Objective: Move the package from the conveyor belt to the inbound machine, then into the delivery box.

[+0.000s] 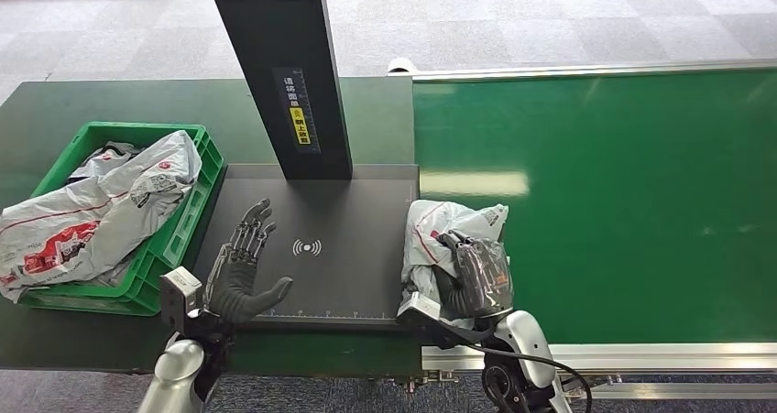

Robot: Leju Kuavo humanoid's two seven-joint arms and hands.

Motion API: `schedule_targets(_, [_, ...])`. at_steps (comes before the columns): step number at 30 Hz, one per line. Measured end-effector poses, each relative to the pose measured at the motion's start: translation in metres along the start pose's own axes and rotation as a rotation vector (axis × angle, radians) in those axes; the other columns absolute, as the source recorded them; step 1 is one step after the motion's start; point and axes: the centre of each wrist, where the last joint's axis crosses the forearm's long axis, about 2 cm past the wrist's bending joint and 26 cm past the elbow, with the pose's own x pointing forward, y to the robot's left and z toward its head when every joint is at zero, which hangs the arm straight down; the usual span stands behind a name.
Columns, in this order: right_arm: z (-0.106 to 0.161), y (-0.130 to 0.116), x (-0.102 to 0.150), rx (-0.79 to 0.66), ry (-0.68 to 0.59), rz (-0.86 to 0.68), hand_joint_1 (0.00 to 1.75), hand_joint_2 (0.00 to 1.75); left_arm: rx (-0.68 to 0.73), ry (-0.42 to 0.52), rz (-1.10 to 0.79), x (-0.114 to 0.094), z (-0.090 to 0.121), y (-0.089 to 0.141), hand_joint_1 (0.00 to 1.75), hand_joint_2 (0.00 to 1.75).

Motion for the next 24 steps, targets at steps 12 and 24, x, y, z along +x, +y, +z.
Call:
schedule_targets(12, [-0.011, -0.009, 0.022, -0.128, -0.204, -0.174, 1.75, 1.75, -0.001, -0.014, 0.003, -0.001, -0.008, 0.001, 0.0, 1.75])
schedule_targets(24, [-0.015, -0.016, 0.032, -0.118, -0.227, -0.102, 1.75, 1.75, -0.002, -0.019, 0.008, 0.0, -0.01, 0.0, 0.0, 1.75])
